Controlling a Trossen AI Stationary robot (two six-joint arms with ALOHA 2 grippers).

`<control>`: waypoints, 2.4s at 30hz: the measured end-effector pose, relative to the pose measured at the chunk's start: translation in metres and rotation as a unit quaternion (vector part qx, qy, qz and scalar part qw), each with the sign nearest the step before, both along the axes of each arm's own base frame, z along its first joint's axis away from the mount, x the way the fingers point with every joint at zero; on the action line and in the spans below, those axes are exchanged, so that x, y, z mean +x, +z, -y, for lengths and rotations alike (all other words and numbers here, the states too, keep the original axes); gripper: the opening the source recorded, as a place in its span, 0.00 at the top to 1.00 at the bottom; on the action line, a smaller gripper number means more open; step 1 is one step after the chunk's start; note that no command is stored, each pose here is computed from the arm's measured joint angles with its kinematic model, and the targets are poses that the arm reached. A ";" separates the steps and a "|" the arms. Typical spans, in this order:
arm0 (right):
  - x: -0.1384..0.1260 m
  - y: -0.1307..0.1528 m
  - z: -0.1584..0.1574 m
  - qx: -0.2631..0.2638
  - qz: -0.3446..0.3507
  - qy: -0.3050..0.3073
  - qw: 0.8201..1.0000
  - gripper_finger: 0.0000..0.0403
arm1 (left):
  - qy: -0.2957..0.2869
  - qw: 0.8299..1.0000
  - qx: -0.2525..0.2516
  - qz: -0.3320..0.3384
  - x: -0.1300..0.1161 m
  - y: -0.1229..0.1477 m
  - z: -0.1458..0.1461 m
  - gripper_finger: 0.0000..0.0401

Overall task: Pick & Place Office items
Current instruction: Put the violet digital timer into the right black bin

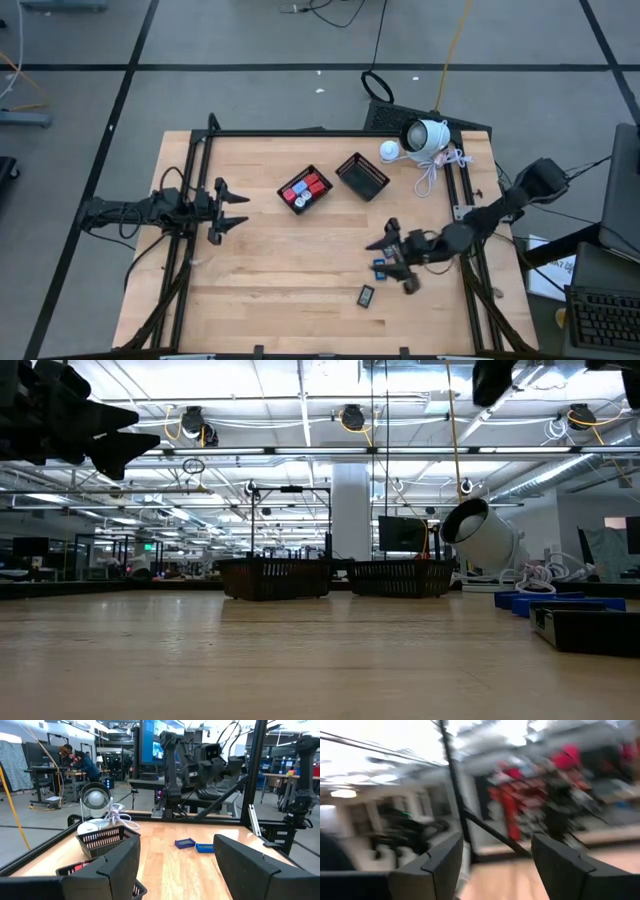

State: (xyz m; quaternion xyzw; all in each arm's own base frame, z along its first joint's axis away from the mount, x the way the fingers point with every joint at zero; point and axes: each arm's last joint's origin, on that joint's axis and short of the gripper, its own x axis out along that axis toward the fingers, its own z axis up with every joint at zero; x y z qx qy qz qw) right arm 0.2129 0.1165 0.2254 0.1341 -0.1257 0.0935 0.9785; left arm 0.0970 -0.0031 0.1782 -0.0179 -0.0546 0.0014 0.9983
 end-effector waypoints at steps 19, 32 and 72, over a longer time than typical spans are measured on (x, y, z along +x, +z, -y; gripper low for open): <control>0.001 -0.050 0.014 0.181 -0.547 -0.277 0.769 0.41 | 0.000 1.000 0.000 -0.001 0.000 0.000 0.000 0.30; -0.017 -0.086 0.019 0.220 -0.603 -0.241 0.728 0.44 | 0.000 1.000 0.000 0.000 0.000 0.000 0.000 0.36; -0.042 -0.128 0.044 0.027 -0.542 -0.258 0.799 0.54 | 0.000 1.000 0.000 0.000 0.000 0.000 0.000 0.37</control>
